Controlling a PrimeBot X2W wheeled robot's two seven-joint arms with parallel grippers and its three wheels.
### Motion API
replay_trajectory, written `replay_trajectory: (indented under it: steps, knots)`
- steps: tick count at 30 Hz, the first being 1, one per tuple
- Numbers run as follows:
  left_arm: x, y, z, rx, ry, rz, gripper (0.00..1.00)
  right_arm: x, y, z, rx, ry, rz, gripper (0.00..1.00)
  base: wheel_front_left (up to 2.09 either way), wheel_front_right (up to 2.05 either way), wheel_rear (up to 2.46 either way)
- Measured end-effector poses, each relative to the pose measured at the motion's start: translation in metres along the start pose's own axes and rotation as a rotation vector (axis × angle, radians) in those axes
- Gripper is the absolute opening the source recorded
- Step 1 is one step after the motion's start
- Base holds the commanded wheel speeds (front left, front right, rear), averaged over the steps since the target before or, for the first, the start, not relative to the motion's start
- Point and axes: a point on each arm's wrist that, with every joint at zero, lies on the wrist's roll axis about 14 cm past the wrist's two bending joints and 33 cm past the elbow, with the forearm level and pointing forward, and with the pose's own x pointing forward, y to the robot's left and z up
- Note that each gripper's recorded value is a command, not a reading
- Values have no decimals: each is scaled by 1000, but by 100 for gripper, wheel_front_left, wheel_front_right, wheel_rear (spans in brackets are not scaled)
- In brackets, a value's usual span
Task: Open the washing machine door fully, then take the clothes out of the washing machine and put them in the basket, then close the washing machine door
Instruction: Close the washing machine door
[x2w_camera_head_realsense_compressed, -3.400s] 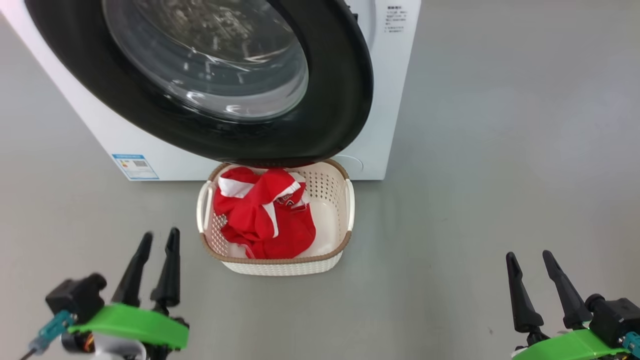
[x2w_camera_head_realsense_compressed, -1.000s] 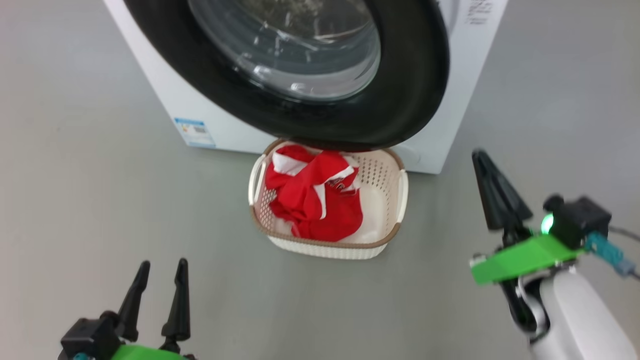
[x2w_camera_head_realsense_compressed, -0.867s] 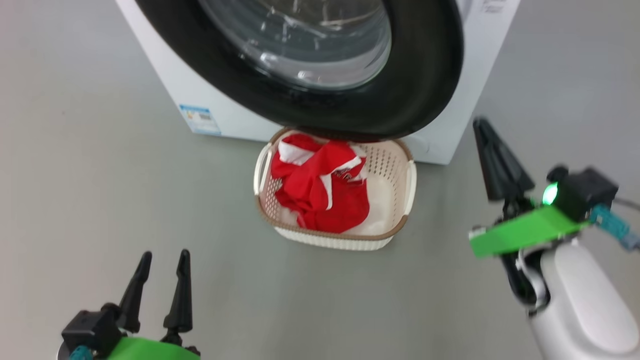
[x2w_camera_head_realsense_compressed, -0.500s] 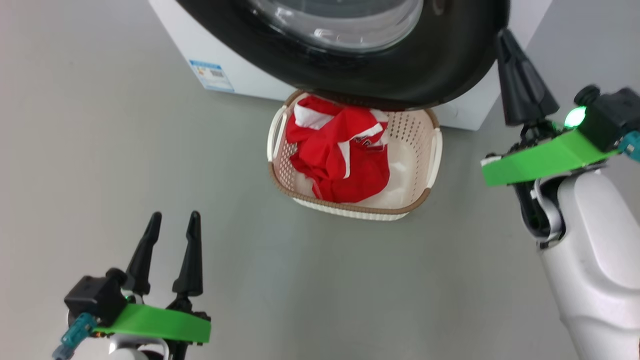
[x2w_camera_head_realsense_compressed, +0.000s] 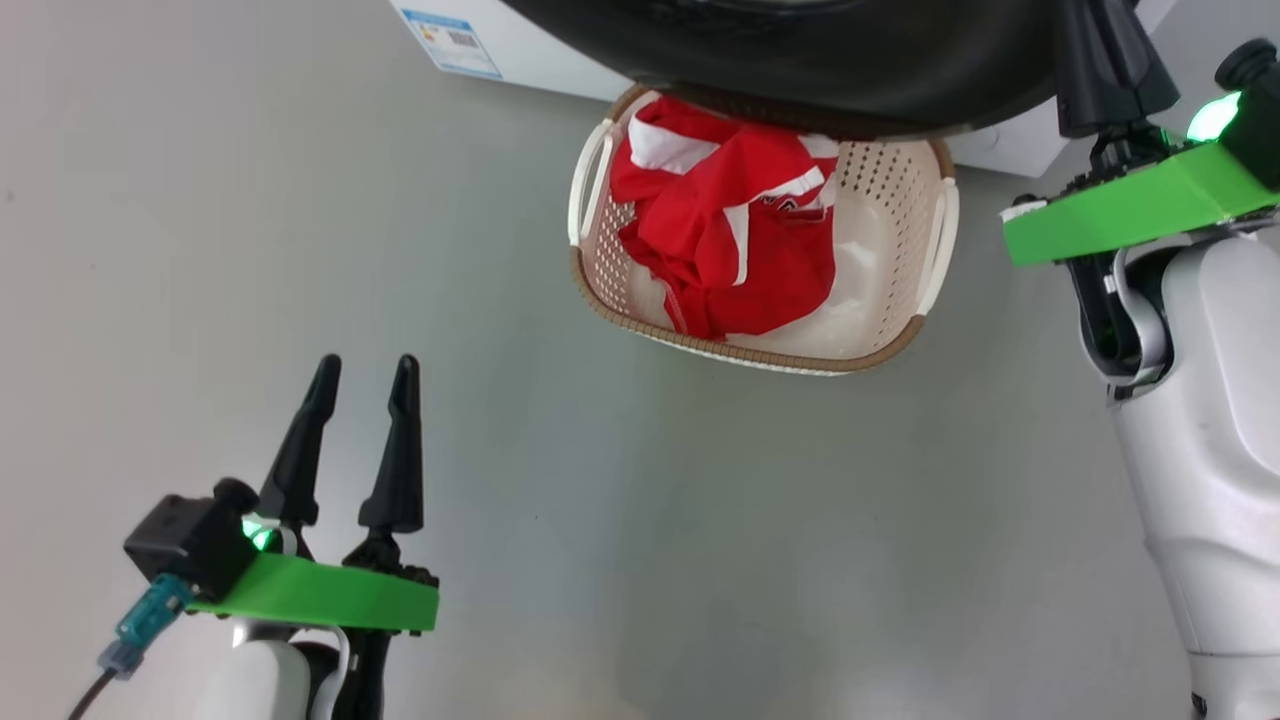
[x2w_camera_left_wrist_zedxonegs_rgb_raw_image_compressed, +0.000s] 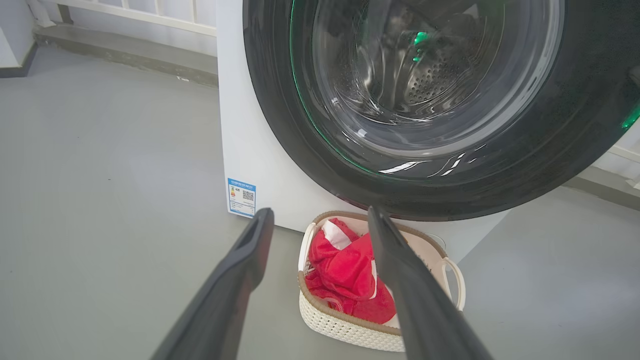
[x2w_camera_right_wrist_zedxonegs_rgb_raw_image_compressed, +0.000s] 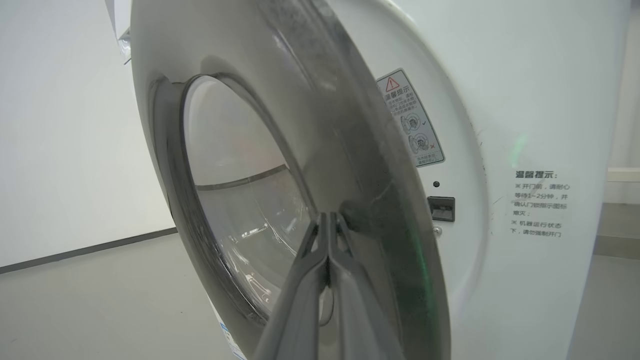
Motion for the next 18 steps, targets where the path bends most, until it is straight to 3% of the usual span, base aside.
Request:
replay_trajectory:
  steps: [18]
  knots:
    - [24, -3, -10, -2, 11, -11, 100, 42, -33, -6, 17, -64, -52, 0, 0, 0, 0]
